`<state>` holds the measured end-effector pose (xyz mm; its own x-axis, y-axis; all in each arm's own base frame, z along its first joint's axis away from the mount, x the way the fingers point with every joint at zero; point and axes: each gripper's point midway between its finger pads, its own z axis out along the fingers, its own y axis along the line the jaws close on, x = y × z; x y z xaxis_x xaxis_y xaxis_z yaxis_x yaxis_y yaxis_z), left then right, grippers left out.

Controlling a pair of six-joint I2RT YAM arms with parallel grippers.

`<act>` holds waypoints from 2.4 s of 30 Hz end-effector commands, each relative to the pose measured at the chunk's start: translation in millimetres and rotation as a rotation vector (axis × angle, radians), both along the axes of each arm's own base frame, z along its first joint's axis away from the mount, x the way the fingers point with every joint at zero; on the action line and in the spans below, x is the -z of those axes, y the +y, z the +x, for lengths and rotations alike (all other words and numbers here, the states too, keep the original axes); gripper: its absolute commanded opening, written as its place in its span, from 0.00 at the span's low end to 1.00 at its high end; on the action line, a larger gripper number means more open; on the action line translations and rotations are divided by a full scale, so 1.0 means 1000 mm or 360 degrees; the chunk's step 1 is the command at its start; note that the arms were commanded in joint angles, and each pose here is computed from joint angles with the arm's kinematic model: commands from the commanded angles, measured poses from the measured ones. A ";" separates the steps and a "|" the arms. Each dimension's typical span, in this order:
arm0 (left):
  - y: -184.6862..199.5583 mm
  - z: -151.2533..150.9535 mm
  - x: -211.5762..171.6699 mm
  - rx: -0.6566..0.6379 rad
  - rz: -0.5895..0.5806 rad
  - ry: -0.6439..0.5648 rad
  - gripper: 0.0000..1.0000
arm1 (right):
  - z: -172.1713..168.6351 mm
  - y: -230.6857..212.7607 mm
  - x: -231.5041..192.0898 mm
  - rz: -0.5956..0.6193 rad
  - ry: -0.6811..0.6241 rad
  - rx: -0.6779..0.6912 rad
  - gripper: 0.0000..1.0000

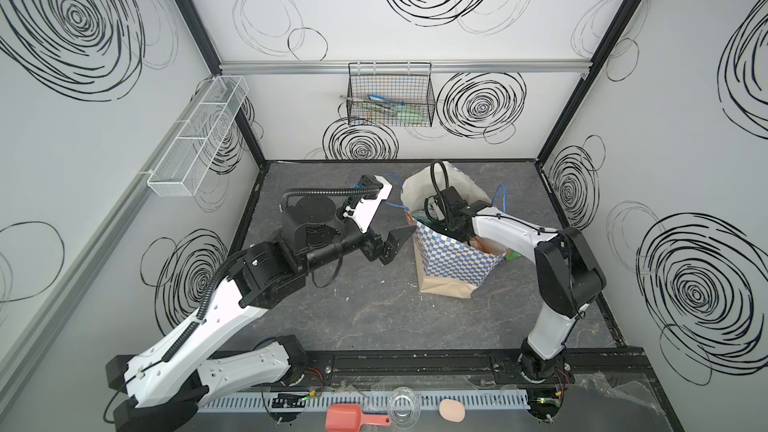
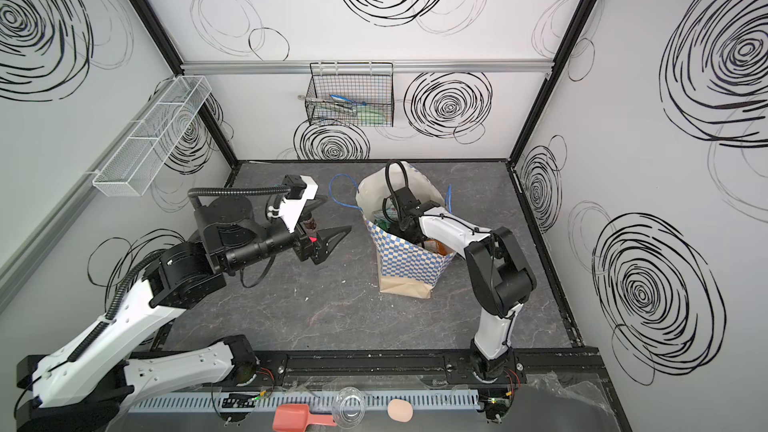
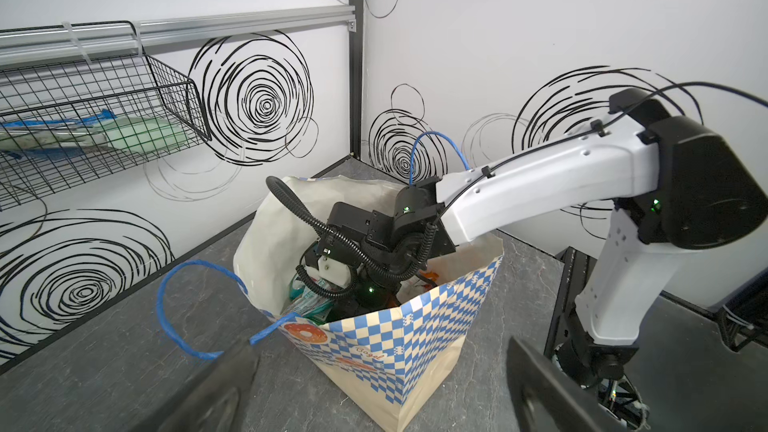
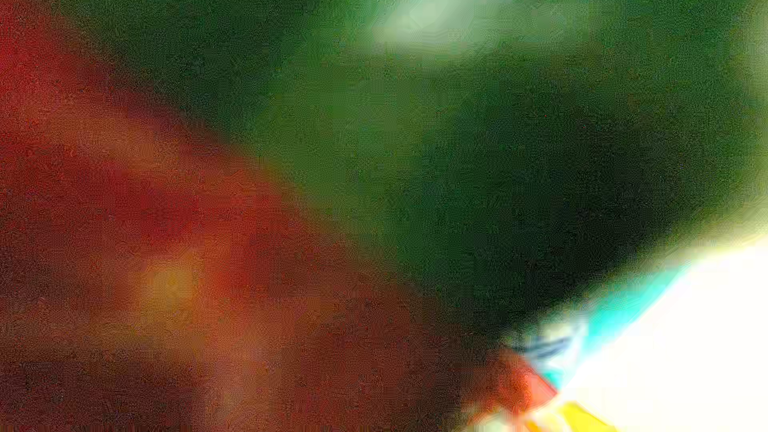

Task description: Take the snacks out of the paper bag

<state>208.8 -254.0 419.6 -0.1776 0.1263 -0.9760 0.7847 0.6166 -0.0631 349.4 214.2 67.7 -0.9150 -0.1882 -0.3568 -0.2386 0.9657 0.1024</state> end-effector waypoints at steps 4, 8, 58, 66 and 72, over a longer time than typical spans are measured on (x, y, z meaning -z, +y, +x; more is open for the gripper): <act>0.000 0.002 -0.006 -0.0005 -0.0035 -0.0034 0.96 | -0.012 -0.020 -0.007 -0.0109 0.0116 0.0048 0.19; 0.002 0.003 -0.005 -0.0018 -0.0036 -0.0034 0.96 | -0.001 -0.018 -0.033 -0.0055 0.0039 0.0068 0.14; -0.005 0.004 -0.008 0.0007 -0.0067 -0.0036 0.96 | 0.039 -0.009 -0.320 0.0731 -0.0901 0.0187 0.10; -0.007 0.003 -0.018 0.0026 -0.0099 -0.0050 0.96 | 0.040 -0.026 -0.399 0.0928 -0.1161 0.0301 0.10; -0.008 0.002 -0.019 0.0047 -0.0112 -0.0058 0.96 | 0.042 -0.060 -0.435 0.1051 -0.1290 0.0457 0.10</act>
<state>212.2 -262.0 408.6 -0.2004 0.1365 -0.9702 0.7920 0.6054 -0.0784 399.2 174.0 453.0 -0.4575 0.3394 -0.8219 -0.2261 0.8495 0.4766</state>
